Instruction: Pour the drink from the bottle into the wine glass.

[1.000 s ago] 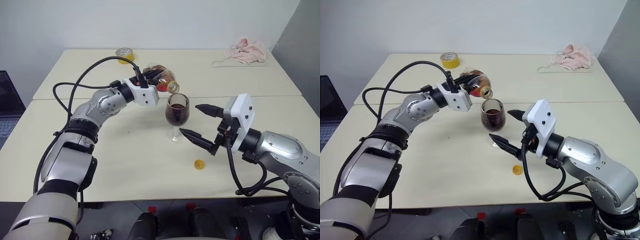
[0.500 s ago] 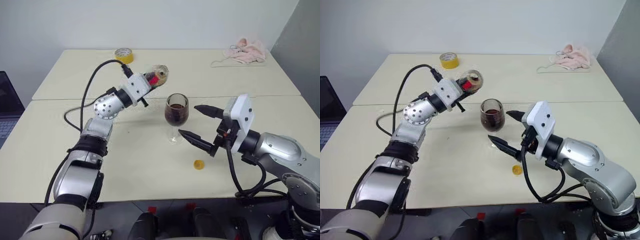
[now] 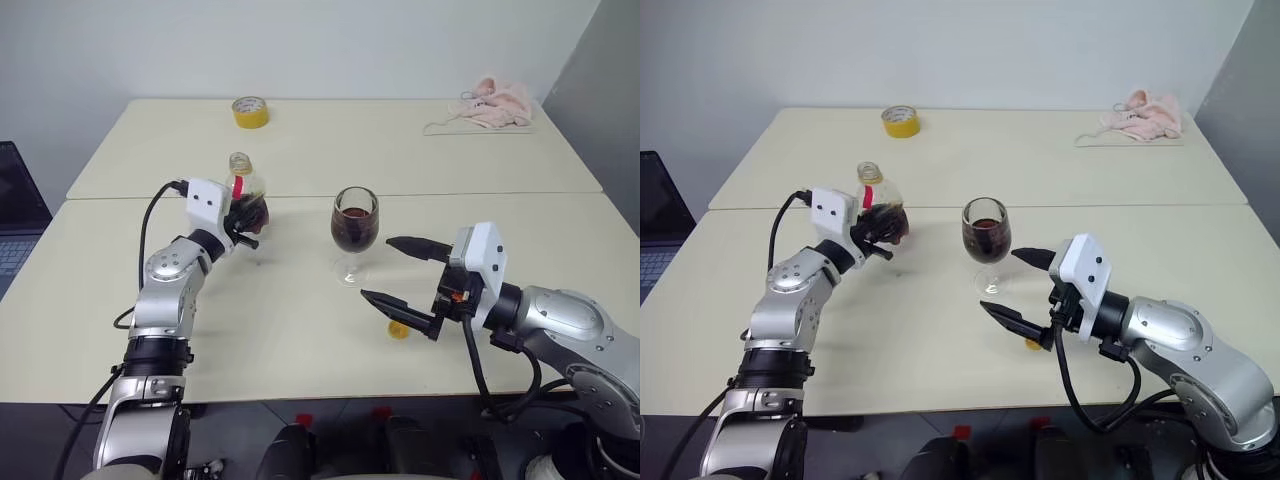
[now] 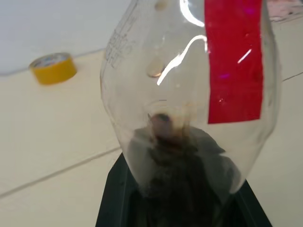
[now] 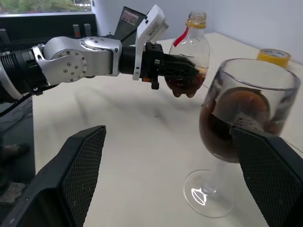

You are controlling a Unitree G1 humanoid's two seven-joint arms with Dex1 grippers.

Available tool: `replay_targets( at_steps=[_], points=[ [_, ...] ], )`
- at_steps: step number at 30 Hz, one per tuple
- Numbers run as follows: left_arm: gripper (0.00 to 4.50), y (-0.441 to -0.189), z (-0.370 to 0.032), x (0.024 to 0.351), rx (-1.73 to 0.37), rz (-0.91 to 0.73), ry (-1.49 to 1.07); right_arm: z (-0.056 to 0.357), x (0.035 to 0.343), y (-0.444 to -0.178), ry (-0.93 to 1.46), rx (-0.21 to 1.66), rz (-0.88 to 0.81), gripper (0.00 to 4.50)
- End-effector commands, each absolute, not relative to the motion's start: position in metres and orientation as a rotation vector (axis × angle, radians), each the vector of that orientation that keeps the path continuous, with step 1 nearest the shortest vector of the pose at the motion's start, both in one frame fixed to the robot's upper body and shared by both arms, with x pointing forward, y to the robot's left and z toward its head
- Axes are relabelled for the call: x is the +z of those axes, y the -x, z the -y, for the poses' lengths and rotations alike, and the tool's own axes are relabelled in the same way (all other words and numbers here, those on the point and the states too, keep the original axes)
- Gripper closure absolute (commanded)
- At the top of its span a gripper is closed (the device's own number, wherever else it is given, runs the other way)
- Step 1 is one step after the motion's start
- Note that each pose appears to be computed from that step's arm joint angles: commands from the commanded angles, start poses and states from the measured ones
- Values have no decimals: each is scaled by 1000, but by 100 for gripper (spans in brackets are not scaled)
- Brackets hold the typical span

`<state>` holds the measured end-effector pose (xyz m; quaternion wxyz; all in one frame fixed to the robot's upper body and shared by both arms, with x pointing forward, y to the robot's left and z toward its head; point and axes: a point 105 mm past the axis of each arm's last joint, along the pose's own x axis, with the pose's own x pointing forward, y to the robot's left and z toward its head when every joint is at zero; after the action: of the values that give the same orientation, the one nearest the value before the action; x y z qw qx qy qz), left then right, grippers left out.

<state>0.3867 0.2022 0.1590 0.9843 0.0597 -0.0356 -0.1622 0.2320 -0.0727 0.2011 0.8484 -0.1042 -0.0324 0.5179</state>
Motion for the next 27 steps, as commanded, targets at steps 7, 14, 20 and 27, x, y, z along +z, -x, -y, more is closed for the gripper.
replay_targets(
  at_steps=[7,14,20,27],
  points=[
    [382,-366,-213,155,-233,86,-54,71,191,-226,227,1121,85,0],
    [382,-365,-224,146,-181,71,-83,70,186,-225,214,1138,90,0],
    [382,-366,-233,136,-136,43,-55,65,197,-228,184,1136,171,0],
    [382,-367,-237,127,-117,13,-45,62,208,-227,168,1165,208,0]
  ],
)
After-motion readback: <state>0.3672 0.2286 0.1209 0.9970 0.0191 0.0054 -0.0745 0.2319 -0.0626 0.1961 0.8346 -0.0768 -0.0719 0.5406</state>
